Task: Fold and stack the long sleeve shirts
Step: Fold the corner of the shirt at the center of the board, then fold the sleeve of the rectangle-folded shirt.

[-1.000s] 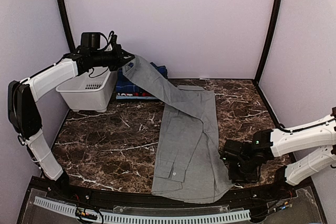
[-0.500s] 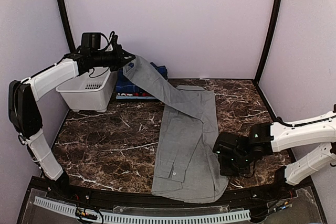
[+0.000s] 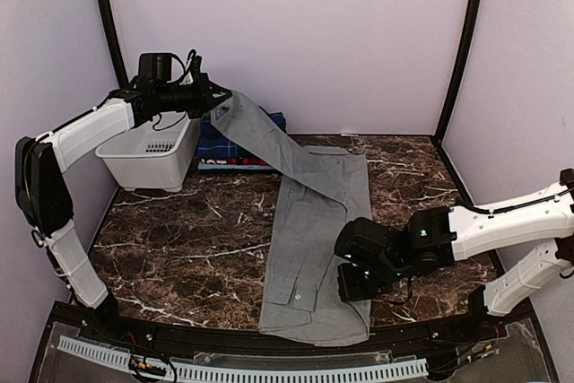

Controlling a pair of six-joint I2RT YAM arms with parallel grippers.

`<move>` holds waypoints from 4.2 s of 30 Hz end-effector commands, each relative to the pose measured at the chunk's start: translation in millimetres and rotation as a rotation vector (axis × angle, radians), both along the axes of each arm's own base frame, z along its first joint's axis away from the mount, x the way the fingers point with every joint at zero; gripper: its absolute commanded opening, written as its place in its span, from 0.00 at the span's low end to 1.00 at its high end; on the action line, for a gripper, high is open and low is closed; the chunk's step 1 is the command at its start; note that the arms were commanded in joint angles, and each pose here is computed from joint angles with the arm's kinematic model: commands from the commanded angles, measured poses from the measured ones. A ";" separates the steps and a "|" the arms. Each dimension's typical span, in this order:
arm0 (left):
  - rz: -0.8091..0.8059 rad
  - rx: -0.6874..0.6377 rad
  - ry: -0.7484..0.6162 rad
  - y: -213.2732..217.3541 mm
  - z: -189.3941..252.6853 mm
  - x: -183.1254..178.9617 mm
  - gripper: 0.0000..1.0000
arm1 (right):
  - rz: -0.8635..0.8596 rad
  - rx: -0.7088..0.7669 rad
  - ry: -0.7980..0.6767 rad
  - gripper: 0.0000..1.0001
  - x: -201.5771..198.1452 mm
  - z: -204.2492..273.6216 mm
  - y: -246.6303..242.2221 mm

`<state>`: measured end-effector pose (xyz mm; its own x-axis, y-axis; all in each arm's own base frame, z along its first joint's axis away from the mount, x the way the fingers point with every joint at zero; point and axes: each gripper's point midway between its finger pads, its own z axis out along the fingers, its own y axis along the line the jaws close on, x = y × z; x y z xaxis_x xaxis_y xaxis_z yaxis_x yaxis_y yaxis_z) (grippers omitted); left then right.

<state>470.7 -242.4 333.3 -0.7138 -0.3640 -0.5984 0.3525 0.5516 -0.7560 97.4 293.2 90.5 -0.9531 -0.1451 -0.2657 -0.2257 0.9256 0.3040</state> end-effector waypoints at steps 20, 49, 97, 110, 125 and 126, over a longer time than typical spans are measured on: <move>-0.035 0.007 -0.110 6.5 29.1 -25.1 0.00 | 0.173 0.105 0.189 0.00 -54.6 -47.2 20.9; -0.221 0.019 -0.048 -35.3 -11.8 -74.3 0.00 | 0.017 0.230 -0.024 0.47 20.3 19.9 18.8; -0.767 0.047 0.090 -180.7 -93.7 -187.0 0.00 | -0.257 0.596 -0.154 0.03 403.0 -44.2 22.1; -0.845 0.091 0.189 -208.2 -134.1 -208.9 0.00 | -0.291 0.525 -0.245 0.03 412.7 3.0 -4.5; -0.917 0.157 0.313 -241.5 -182.9 -233.1 0.00 | -0.324 0.363 -0.347 0.06 364.5 56.7 -55.0; -0.927 0.158 0.318 -243.4 -182.7 -235.4 0.00 | -0.323 0.359 -0.345 0.06 359.2 57.0 -56.8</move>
